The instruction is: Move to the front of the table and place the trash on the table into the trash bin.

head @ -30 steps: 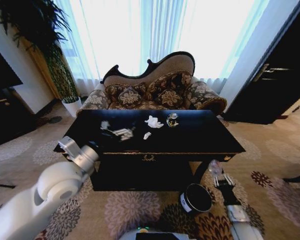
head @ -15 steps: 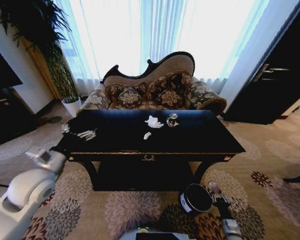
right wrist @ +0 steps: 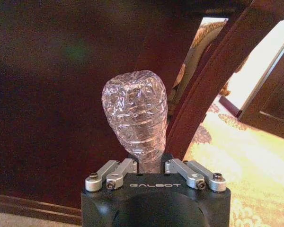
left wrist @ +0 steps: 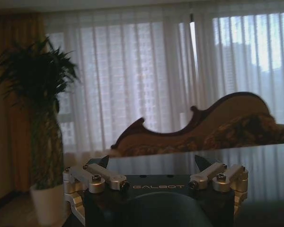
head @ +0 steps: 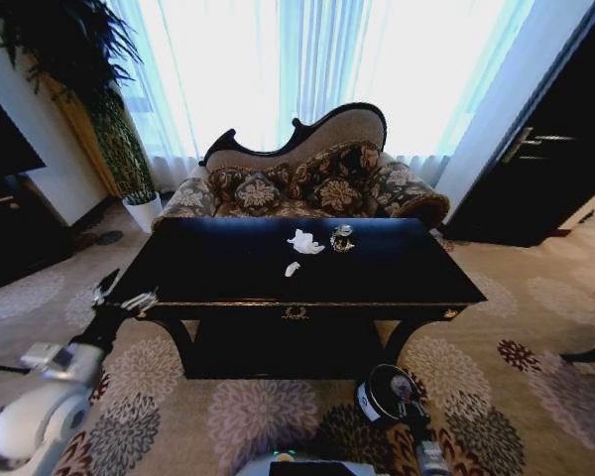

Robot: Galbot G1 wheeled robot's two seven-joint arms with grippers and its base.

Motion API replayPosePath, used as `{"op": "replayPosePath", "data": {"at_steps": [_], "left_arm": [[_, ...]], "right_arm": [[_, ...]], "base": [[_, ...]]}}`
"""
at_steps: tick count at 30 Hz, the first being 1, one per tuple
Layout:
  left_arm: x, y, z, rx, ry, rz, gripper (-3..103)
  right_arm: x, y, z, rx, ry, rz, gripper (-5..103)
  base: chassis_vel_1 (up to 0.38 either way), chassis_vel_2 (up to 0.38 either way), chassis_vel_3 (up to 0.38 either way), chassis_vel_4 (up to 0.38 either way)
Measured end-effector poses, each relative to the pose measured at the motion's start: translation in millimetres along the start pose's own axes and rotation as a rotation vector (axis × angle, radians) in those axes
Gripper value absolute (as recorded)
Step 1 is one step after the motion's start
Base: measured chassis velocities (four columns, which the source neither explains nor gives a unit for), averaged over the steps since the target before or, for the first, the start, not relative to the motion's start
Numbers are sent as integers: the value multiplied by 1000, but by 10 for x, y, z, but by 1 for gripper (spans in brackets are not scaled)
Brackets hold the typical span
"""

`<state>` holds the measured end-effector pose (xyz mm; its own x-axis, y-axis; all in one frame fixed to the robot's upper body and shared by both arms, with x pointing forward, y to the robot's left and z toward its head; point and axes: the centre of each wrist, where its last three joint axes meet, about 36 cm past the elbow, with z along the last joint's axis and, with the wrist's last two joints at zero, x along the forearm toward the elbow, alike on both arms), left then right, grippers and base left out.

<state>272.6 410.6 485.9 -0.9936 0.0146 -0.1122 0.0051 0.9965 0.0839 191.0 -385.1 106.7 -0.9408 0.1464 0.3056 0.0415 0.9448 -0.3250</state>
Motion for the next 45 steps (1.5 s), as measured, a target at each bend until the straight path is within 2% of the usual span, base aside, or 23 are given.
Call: {"op": "replayPosePath", "data": {"at_steps": [5, 13, 27, 30, 31, 33, 36, 39, 42, 45], "left_arm": [[113, -1, 45, 19, 9, -27, 100], [123, -200, -157, 39, -37, 16, 100], [182, -324, -249, 45, -41, 37, 100], [167, -324, -259, 45, -46, 38, 100], [167, -324, -259, 45, -46, 38, 100], [162, -336, -252, 49, -43, 41, 100], [165, -355, -248, 53, -40, 45, 100], [172, -378, -240, 60, -38, 46, 100], [180, -385, -231, 62, -36, 44, 100], [196, -395, -229, 64, -35, 43, 100]], "right_arm": [[-97, 42, 108, -27, 29, 2, 20], [-310, 80, 267, -70, 95, 23, 20], [-564, 134, 190, -108, 101, 37, 20], [-569, 106, 200, -110, 106, 44, 30], [-569, 106, 200, -110, 106, 44, 30], [-562, 82, 207, -110, 108, 47, 41], [-554, 71, 211, -113, 109, 50, 47], [-546, 75, 208, -117, 110, 53, 63], [-531, 90, 211, -120, 112, 53, 68], [-523, 114, 200, -130, 110, 54, 85]], "base": [[0, 0, 0, 0], [0, 0, 0, 0], [0, 0, 0, 0], [0, 0, 0, 0], [0, 0, 0, 0], [0, 0, 0, 0], [0, 0, 0, 0], [0, 0, 0, 0], [0, 0, 0, 0], [0, 0, 0, 0]]}}
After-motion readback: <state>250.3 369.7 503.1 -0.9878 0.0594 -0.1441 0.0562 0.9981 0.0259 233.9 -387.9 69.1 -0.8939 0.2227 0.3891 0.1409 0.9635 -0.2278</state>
